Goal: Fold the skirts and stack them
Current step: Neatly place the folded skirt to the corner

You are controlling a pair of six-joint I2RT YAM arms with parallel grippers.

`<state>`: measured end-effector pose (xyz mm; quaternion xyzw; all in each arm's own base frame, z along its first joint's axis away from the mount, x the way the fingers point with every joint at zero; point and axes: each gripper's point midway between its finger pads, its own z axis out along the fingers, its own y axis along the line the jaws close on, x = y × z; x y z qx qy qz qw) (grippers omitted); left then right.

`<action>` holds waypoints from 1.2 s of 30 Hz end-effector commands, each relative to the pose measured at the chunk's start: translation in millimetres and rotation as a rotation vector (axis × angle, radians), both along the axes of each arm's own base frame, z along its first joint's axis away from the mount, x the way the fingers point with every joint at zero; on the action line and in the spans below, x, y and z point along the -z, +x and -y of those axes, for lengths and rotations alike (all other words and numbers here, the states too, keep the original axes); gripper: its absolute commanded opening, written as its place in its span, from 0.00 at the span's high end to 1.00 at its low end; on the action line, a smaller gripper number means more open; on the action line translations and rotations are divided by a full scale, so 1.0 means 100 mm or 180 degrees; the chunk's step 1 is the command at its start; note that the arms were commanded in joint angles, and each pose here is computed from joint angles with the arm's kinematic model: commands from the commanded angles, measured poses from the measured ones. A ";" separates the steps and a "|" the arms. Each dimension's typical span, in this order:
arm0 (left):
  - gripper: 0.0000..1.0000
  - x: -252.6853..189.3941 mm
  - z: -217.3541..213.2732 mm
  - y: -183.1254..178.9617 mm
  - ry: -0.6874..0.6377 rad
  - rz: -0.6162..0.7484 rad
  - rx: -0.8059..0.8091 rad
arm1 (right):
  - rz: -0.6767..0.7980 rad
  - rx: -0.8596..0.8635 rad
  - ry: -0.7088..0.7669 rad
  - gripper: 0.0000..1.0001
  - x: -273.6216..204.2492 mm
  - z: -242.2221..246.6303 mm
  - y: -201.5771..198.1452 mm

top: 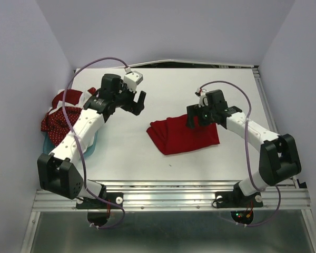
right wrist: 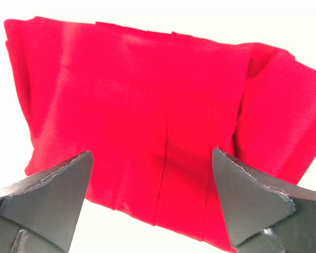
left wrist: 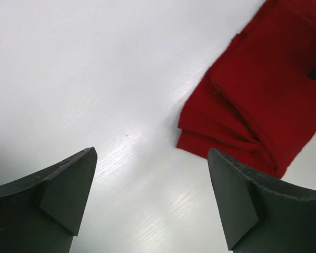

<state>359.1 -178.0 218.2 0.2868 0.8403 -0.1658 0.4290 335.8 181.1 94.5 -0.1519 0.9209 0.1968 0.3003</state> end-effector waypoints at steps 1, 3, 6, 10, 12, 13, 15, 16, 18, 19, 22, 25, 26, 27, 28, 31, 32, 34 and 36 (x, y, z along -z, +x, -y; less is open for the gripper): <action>0.02 -0.49 -0.35 0.14 0.0103 0.0453 -0.0368 | 0.0337 0.0016 0.0006 0.00 -0.54 -0.01 0.10; 0.02 -0.56 -0.49 0.18 0.0209 0.0547 -0.0516 | 0.0236 -0.0117 0.0026 0.01 -0.53 -0.13 -0.04; 0.02 -0.54 -0.65 0.16 0.0412 0.0604 -0.0637 | 0.0149 -0.0264 0.0019 0.01 -0.48 -0.33 -0.21; 0.01 -0.52 -0.72 0.12 0.0437 0.0611 -0.0711 | 0.0059 -0.0291 -0.0165 0.02 -0.23 -0.40 -0.25; 0.02 -0.47 -0.71 0.08 0.0373 0.0547 -0.0697 | 0.0004 -0.0312 -0.0307 0.02 -0.07 -0.47 -0.23; 0.02 -0.47 -0.70 0.07 0.0355 0.0539 -0.0686 | -0.0010 -0.0302 -0.0365 0.02 -0.01 -0.48 -0.22; 0.02 -0.40 -0.71 0.02 0.0352 0.0490 -0.0677 | -0.0135 -0.0271 -0.0532 0.02 0.23 -0.48 -0.19; 0.01 -0.39 -0.73 0.01 0.0362 0.0483 -0.0687 | -0.0140 -0.0186 -0.0615 0.02 0.28 -0.46 -0.14; 0.01 -0.36 -0.75 -0.02 0.0388 0.0473 -0.0695 | -0.0187 0.0018 -0.0891 0.02 0.47 -0.31 -0.07; 0.02 -0.35 -0.75 -0.03 0.0397 0.0473 -0.0689 | -0.0182 0.0052 -0.0959 0.02 0.51 -0.28 -0.05; 0.01 -0.28 -0.74 -0.08 0.0349 0.0376 -0.0646 | -0.0335 0.0169 -0.0972 0.01 0.64 -0.09 0.00; 0.01 -0.17 -0.66 -0.13 0.0258 0.0238 -0.0542 | -0.0476 0.0269 -0.0988 0.01 0.77 0.28 0.14; 0.01 -0.15 -0.62 -0.14 0.0215 0.0203 -0.0482 | -0.0530 0.0371 -0.0969 0.01 0.80 0.50 0.23; 0.01 -0.12 -0.60 -0.14 0.0200 0.0174 -0.0450 | -0.0552 0.0359 -0.0934 0.01 0.82 0.58 0.27; 0.01 -0.11 -0.58 -0.14 0.0187 0.0150 -0.0422 | -0.0591 0.0369 -0.0880 0.00 0.85 0.66 0.31; 0.01 -0.07 -0.48 -0.16 0.0063 0.0037 -0.0313 | -0.0557 0.0329 -0.0922 0.00 0.95 1.08 0.54; 0.01 -0.06 -0.46 -0.17 0.0032 0.0016 -0.0277 | -0.0503 0.0286 -0.0957 0.00 0.97 1.18 0.61; 0.01 -0.04 -0.41 -0.18 -0.0014 -0.0039 -0.0204 | -0.0454 0.0348 -0.0877 0.00 1.00 1.41 0.85; 0.01 0.01 -0.40 -0.19 -0.0018 -0.0109 -0.0177 | -0.0476 0.0287 -0.0840 0.00 1.11 1.57 0.99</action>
